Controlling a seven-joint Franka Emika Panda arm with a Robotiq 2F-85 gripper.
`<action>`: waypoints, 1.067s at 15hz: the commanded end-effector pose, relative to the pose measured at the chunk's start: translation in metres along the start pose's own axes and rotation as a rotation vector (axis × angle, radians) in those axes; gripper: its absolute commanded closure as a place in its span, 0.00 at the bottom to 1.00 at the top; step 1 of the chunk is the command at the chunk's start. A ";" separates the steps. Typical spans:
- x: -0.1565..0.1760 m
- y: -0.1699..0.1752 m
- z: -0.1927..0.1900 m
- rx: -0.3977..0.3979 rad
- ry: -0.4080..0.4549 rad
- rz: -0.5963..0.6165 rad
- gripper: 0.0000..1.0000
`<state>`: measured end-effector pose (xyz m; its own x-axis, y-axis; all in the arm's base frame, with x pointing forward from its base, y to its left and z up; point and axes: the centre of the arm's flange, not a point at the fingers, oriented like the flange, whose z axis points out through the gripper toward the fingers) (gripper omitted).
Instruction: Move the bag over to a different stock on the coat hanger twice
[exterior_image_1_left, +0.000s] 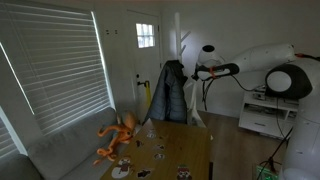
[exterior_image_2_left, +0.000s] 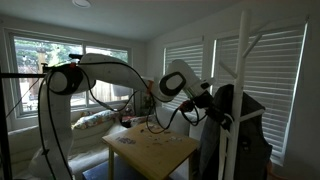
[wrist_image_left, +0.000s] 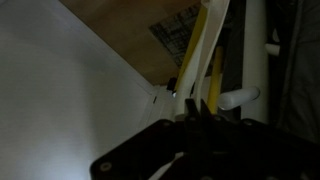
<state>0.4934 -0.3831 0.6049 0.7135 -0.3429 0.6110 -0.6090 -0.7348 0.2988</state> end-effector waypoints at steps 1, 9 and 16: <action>-0.010 0.025 -0.023 -0.038 0.039 -0.008 0.99; -0.001 0.017 -0.007 -0.023 0.011 -0.001 0.96; 0.005 0.025 -0.007 -0.052 0.039 -0.034 0.99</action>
<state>0.4798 -0.3916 0.6136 0.7125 -0.3344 0.6168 -0.6144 -0.7218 0.3185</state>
